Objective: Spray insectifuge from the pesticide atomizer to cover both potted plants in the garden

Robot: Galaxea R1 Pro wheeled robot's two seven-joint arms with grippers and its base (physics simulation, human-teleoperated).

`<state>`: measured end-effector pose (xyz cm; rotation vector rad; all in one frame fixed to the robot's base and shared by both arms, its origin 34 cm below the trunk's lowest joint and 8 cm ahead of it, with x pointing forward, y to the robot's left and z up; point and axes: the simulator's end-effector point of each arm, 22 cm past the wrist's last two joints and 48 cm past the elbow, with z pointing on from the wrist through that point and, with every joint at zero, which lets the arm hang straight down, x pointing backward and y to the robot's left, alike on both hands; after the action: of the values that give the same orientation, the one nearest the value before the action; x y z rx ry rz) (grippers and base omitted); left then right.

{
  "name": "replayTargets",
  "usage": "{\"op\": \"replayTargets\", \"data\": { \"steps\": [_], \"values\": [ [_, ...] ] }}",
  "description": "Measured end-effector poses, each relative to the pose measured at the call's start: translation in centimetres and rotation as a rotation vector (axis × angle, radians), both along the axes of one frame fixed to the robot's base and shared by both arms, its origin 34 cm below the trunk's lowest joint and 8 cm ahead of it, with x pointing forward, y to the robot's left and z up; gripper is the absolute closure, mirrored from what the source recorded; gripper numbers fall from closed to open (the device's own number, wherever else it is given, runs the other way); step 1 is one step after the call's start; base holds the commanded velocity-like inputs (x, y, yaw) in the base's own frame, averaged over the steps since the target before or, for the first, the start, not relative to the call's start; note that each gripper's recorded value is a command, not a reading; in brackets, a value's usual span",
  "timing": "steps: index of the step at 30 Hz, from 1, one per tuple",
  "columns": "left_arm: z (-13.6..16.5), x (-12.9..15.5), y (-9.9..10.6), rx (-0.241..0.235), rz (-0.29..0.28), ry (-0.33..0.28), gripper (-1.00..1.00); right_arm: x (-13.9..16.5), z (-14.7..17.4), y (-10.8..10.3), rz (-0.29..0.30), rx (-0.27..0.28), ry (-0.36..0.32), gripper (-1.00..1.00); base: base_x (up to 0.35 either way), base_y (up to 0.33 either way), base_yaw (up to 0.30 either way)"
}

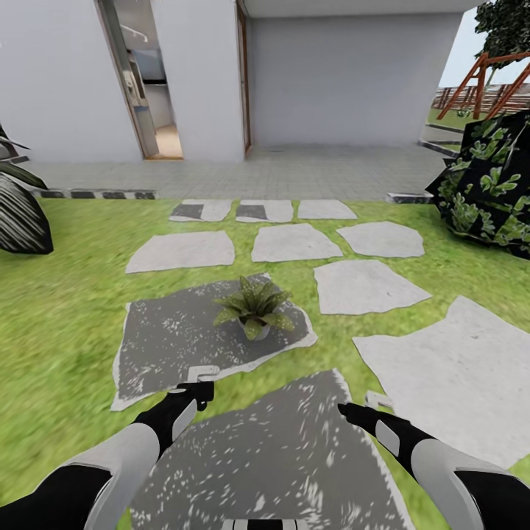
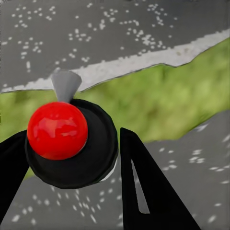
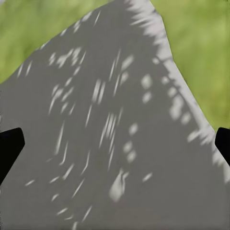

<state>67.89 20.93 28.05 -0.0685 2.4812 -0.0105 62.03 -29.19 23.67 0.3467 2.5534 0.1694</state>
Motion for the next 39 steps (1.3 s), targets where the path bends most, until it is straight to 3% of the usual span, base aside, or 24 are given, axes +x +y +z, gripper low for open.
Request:
{"op": "replayTargets", "data": {
  "steps": [39],
  "values": [
    [3.0,1.1,0.1,0.002,0.0,-0.051,1.0,1.4,2.8,0.0,0.001,0.001,-0.052,-1.0,0.0,0.0,-0.031]
  ]
}}
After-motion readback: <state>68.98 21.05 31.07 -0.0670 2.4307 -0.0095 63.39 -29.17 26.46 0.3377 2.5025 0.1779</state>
